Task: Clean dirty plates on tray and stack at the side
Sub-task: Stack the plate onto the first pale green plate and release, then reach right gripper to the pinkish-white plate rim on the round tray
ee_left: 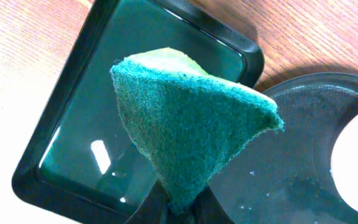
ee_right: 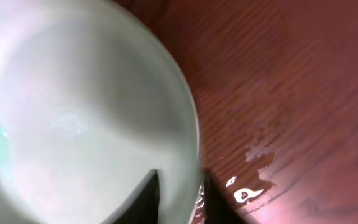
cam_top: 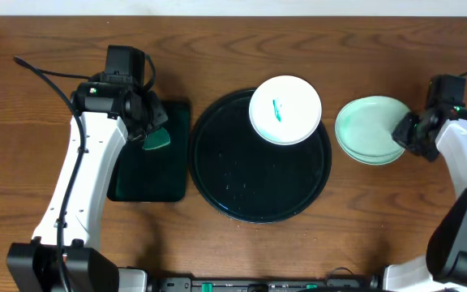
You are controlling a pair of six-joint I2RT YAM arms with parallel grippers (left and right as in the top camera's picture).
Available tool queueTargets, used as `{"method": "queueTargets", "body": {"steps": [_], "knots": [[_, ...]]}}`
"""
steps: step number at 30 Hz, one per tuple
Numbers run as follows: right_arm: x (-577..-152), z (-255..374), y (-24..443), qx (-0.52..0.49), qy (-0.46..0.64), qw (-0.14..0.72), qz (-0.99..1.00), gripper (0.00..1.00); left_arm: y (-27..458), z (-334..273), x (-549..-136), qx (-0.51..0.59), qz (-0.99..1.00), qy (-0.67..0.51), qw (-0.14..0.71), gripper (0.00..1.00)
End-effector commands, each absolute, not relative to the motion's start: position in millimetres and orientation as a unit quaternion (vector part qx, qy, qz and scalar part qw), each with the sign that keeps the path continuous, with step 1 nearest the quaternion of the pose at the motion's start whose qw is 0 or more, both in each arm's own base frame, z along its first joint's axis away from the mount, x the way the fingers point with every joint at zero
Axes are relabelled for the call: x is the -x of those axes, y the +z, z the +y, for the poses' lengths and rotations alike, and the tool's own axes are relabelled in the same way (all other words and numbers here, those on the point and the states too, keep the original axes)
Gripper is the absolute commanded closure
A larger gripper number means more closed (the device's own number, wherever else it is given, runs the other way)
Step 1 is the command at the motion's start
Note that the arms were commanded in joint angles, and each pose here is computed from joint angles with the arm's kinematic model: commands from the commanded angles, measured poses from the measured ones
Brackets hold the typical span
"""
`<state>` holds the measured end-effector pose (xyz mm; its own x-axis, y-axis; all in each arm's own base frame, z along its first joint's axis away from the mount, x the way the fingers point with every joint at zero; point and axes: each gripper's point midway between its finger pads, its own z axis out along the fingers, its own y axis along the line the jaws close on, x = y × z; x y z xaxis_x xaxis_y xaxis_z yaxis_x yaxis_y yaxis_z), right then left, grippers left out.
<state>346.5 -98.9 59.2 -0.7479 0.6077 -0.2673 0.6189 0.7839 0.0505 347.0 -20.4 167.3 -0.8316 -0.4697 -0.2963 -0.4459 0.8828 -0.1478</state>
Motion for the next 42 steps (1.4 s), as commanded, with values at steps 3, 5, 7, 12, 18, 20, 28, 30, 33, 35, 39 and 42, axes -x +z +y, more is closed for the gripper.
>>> {"method": "queueTargets", "body": {"steps": [3, 5, 7, 12, 18, 20, 28, 30, 33, 35, 39, 42], "knots": [[-361.4, -71.3, 74.4, -0.251, 0.041, 0.152, 0.955, 0.52, 165.7, -20.2, -345.9, 0.234, 0.958, -0.034, 0.161, 0.93], [-374.8, -56.1, 89.1, -0.209, 0.075, 0.17, 0.96, 0.5, 165.7, -20.2, -345.9, 0.234, 0.958, -0.034, 0.161, 0.93], [-390.7, -34.1, 109.5, -0.156, 0.119, 0.192, 0.962, 0.53, 165.7, -20.2, -345.9, 0.234, 0.958, -0.034, 0.161, 0.93], [-425.7, 19.5, 149.6, -0.027, 0.143, 0.242, 0.959, 0.53, 165.7, -20.2, -345.9, 0.234, 0.958, -0.034, 0.161, 0.93], [-460.6, 69.2, 138.1, 0.089, 0.126, 0.212, 0.965, 0.44, 165.7, -20.3, -345.8, 0.234, 0.958, -0.034, 0.161, 0.93], [-469.3, 78.7, 124.0, 0.114, 0.125, 0.191, 0.967, 0.43, 165.7, -20.3, -345.8, 0.235, 0.958, -0.034, 0.161, 0.93], [-480.4, 104.0, 55.1, 0.18, 0.136, 0.124, 0.966, 0.4, 166.3, -20.5, -347.5, 0.234, 0.958, -0.035, 0.164, 0.92], [-478.6, 105.4, 46.1, 0.184, 0.139, 0.114, 0.966, 0.45, 166.3, -20.5, -347.5, 0.234, 0.958, -0.035, 0.164, 0.93], [-474.6, 105.4, 39.5, 0.18, 0.142, 0.101, 0.968, 0.73, 166.3, -20.5, -347.5, 0.234, 0.958, -0.035, 0.164, 0.93], [-472.9, 105.2, 40.3, 0.175, 0.142, 0.098, 0.969, 0.9, 166.1, -20.5, -347.5, 0.235, 0.958, -0.035, 0.164, 0.93], [-468.0, 108.0, 49.1, 0.163, 0.145, 0.093, 0.971, 0.99, 166.3, -20.5, -347.5, 0.234, 0.958, -0.035, 0.164, 0.93], [-460.8, 110.0, 66.2, 0.148, 0.147, 0.092, 0.974, 0.99, 166.3, -20.5, -347.5, 0.234, 0.958, -0.035, 0.164, 0.93]]}}
